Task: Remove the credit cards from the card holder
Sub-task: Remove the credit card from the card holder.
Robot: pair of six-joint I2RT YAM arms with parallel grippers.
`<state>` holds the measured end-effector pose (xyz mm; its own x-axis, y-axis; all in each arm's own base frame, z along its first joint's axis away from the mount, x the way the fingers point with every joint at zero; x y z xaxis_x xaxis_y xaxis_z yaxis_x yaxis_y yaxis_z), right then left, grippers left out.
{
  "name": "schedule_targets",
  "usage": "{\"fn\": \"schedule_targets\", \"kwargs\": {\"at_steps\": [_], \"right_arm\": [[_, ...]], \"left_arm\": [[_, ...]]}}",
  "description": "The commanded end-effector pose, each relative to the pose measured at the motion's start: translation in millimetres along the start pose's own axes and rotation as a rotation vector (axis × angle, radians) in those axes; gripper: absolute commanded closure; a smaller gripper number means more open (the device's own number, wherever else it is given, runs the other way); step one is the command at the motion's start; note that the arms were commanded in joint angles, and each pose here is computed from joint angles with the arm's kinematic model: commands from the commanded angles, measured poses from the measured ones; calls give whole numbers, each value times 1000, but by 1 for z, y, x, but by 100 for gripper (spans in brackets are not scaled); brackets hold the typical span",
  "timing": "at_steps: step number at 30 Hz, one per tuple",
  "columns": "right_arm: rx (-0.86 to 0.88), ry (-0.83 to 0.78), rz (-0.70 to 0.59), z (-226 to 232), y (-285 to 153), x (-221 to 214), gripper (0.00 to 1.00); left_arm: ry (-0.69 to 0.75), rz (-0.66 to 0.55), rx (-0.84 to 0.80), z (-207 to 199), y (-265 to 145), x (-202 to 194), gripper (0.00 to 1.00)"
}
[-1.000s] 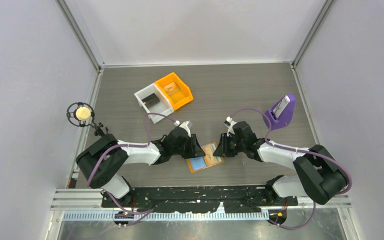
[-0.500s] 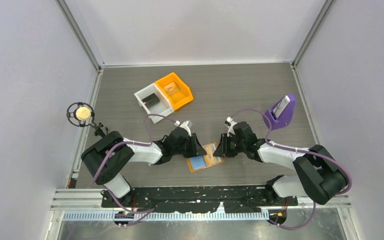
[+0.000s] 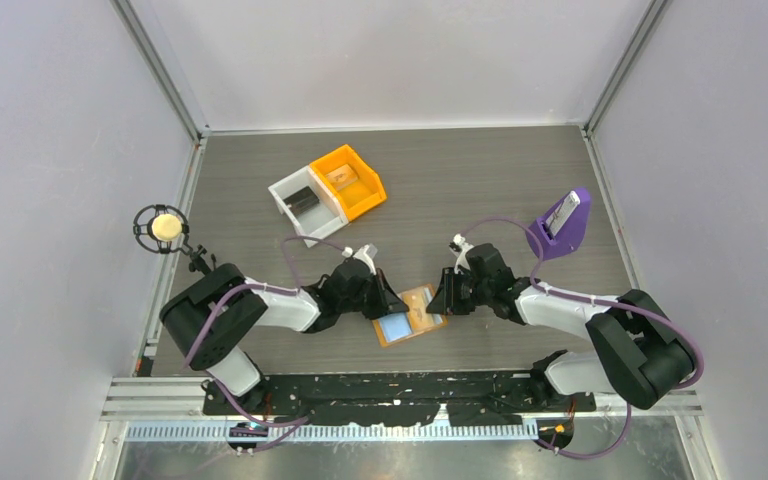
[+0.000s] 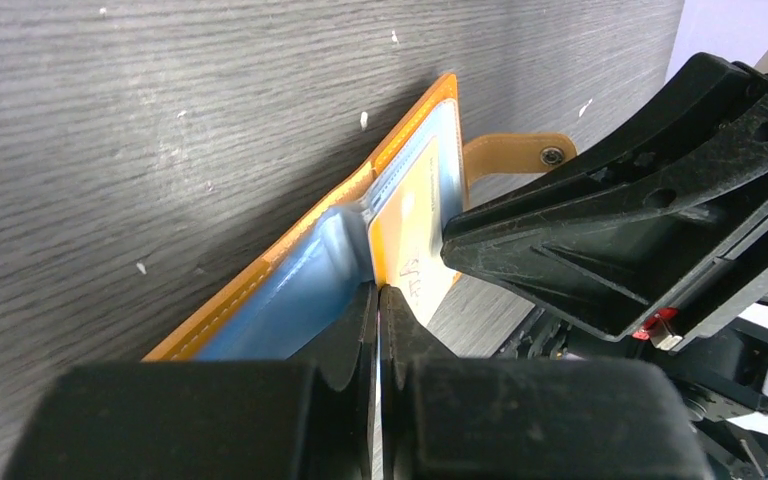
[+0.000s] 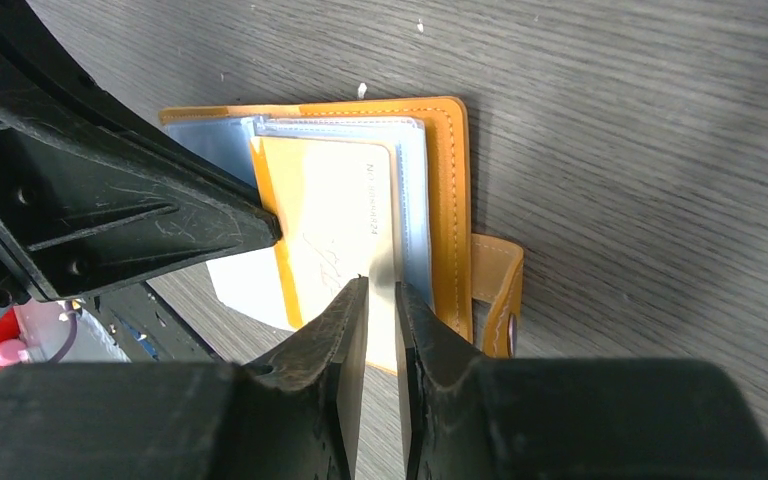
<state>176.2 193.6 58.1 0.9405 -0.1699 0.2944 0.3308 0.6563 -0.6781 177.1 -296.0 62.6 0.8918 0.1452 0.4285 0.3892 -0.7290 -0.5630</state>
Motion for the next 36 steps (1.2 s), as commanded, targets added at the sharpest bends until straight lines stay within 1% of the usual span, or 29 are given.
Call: {"fn": "schedule_targets", "kwargs": {"at_steps": [1, 6, 12, 19, 24, 29, 34, 36], "right_arm": [[-94, 19, 18, -15, 1, -6, 76], [-92, 13, -4, -11, 0, 0, 76], [-103, 20, 5, -10, -1, 2, 77], [-36, -1, -3, 12, -8, 13, 75], [129, -80, -15, 46, -23, 22, 67], [243, -120, -13, 62, -30, 23, 59], [299, -107, -9, 68, -30, 23, 56], [320, -110, 2, 70, -30, 22, 53]], "left_arm": [[-29, -27, -92, -12, -13, 6, 100], [-66, -36, -79, 2, -20, 8, 100], [-80, -43, -111, 0, -25, 10, 100], [-99, -49, -108, 2, -39, 6, 100], [-50, -71, -139, -2, -46, 7, 100], [-38, -78, -152, -3, -53, 6, 100], [-33, -83, -121, 4, -60, 1, 100], [-36, -87, -105, 9, -62, -2, 100]]}}
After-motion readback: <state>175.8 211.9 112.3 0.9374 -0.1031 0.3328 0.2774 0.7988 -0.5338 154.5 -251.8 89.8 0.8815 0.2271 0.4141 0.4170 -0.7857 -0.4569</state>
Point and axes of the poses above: each gripper's point midway between its finger pads, its own y axis out along the fingers, its own z axis along the line the jaws close on, x = y × z, the point moved 5 cm from there along -y, back along the fingers, and after that the axes turned 10 degrees about y, right-handed, at the moved point
